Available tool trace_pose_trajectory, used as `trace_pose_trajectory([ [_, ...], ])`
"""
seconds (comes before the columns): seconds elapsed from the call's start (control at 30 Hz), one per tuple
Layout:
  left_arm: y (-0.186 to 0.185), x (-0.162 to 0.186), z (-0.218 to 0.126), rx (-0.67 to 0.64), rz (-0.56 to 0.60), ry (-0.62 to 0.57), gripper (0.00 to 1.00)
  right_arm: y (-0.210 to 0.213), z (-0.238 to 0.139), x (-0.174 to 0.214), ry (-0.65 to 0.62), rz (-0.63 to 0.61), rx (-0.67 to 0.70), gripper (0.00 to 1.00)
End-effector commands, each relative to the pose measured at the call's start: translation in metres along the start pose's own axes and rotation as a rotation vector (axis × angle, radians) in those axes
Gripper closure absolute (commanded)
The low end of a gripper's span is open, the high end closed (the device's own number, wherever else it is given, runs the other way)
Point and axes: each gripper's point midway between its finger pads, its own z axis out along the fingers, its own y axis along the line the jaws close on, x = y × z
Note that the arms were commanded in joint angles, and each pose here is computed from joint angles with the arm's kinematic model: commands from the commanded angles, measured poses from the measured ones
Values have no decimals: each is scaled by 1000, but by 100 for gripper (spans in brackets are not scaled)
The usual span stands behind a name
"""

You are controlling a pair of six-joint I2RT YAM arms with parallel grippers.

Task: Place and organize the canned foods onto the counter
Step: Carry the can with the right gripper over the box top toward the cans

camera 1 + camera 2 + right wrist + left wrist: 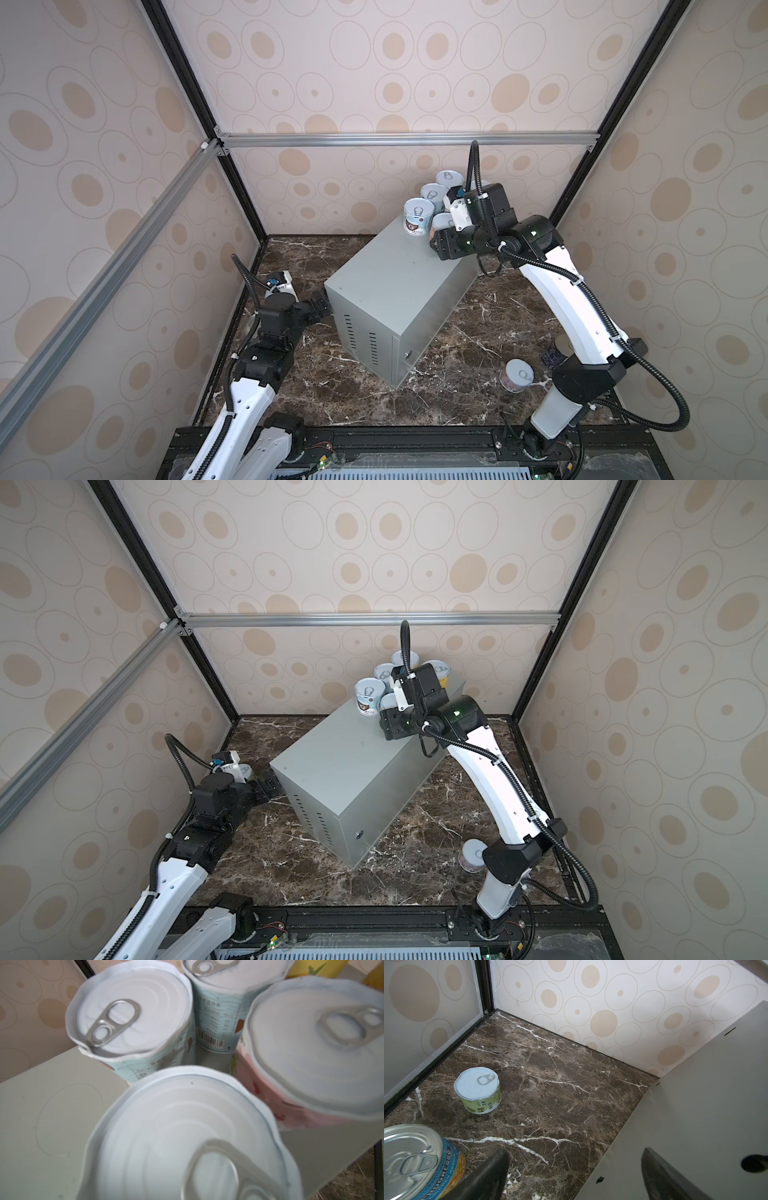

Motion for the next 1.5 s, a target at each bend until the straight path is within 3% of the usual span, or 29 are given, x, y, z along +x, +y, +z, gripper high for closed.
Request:
trace_pose_trajectory([
  [0.0,-16,-1,1,79,5,2,1,5,-6,-19,-70,-5,-6,53],
  [0.3,-15,0,1,82,3,3,1,-4,-1,-18,-63,-9,47,52],
  [0.57,-15,1,1,83,1,4,1,-3,8,-12,-43,-9,47,43],
  [0.97,-15,0,1,82,0,3,1,-3,17,-8,-38,-7,49,44],
  [1.47,-12,0,1,66,4,4,1,-1,-9,-10,-82,-2,24,12],
])
